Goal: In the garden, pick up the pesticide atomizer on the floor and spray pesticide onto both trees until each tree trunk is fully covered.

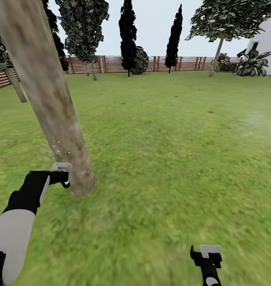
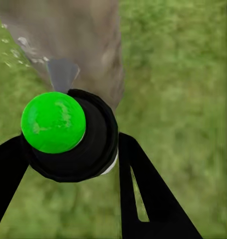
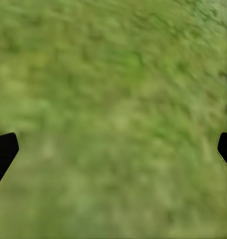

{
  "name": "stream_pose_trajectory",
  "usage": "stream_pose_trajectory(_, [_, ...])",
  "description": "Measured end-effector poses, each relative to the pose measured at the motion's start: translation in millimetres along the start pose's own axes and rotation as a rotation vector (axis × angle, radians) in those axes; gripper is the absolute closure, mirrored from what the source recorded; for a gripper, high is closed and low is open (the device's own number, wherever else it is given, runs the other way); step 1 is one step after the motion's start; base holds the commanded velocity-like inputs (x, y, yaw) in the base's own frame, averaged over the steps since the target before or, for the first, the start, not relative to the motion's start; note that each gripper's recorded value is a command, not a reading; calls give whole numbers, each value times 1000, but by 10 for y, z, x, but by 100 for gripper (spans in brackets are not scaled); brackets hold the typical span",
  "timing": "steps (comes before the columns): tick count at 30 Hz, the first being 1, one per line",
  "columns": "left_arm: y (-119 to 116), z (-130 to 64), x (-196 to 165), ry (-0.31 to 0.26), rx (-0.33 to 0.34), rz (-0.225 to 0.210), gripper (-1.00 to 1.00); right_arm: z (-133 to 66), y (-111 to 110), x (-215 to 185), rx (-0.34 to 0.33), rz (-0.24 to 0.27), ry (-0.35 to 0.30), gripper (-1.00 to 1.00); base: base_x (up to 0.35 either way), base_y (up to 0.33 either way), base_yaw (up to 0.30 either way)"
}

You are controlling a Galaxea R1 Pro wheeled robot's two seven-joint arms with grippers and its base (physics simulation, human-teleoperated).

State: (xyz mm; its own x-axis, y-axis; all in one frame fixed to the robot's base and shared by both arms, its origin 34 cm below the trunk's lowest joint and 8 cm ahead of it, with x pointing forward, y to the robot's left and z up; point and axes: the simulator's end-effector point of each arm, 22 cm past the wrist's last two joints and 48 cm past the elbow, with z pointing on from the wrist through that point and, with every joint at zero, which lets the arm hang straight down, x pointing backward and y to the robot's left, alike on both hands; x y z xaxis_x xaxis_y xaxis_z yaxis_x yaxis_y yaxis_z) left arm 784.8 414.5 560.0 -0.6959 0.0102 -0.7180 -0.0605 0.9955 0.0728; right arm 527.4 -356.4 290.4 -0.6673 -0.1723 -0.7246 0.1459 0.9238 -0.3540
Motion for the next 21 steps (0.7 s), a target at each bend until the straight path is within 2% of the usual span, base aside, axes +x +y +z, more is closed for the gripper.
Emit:
stream_pose_trajectory(3, [9, -48, -135, -26, -4, 1, 100, -1, 0, 3, 0, 0, 0, -100, 193, -205, 0])
stream_pose_trajectory(5, [41, -149, -359, -70, -13, 5, 100, -1, 0, 3, 0, 0, 0, -100, 275, -143, 61])
stream_pose_trajectory(7, [75, -323, -792, -149, -23, 6, 100, -1, 1, 8, 0, 0, 1, -100, 286, -106, 158])
stream_pose_trajectory(8, [89, -363, -875, -158, -28, 4, 100, -1, 2, 15, 0, -1, 3, -100, 164, -48, 177])
stream_pose_trajectory(12, [104, -517, -1032, -193, -41, 9, 100, 1, 7, 34, -1, -2, 6, -100, 31, -9, 186])
stream_pose_trajectory(15, [84, -519, -1037, -195, -41, 14, 100, 2, 8, 42, -1, -3, 8, -100, -24, -73, 115])
stream_pose_trajectory(21, [82, -517, -1038, -193, -46, 21, 100, 2, 4, 45, -1, -3, 8, -100, -64, -245, 4])
